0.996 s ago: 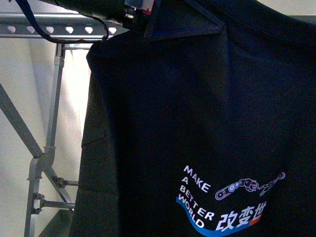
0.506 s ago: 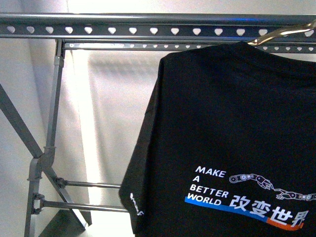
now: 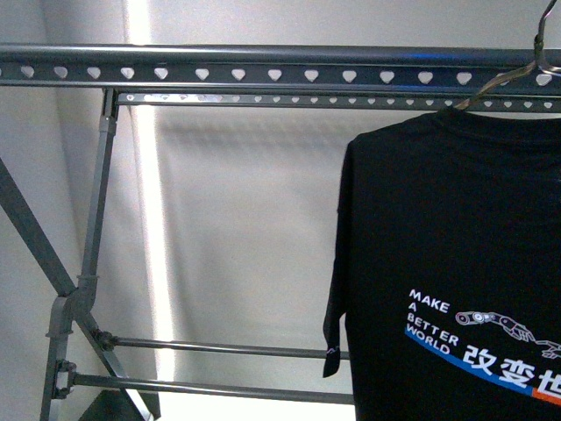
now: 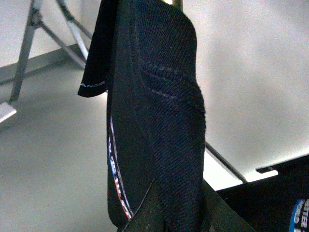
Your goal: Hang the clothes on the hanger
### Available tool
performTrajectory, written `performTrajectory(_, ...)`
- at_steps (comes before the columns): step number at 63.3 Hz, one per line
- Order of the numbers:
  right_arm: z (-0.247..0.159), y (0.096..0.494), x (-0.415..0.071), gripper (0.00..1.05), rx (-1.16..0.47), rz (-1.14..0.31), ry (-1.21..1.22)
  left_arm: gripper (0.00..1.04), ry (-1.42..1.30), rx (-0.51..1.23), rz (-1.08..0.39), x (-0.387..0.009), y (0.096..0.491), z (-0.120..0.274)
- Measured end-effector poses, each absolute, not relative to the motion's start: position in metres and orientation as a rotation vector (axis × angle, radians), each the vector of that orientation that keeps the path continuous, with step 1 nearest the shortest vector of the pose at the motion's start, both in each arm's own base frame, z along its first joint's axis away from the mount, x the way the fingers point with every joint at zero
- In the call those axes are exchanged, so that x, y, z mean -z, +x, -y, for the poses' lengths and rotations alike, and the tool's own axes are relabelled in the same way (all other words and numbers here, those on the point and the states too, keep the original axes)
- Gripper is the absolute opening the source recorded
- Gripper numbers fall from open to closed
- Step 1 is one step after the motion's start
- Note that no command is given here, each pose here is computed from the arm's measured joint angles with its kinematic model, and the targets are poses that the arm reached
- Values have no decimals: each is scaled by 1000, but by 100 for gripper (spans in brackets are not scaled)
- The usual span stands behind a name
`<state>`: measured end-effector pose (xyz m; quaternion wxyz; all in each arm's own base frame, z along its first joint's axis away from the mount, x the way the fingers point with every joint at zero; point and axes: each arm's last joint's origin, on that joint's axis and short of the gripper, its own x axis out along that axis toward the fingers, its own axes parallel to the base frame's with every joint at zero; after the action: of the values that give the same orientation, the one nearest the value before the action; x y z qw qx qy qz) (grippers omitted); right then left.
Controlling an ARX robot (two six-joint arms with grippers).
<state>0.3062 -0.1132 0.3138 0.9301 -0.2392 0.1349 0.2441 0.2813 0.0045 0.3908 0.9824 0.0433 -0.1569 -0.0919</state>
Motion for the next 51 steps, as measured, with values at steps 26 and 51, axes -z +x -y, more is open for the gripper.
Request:
performTrajectory(26,129,324,-353,6,-244,-397,-188,60,-40,0,9,-250,151,0)
performTrajectory(51,131,386,-368,6,-164,-511,12,4,-6,0,1,-199,125,0)
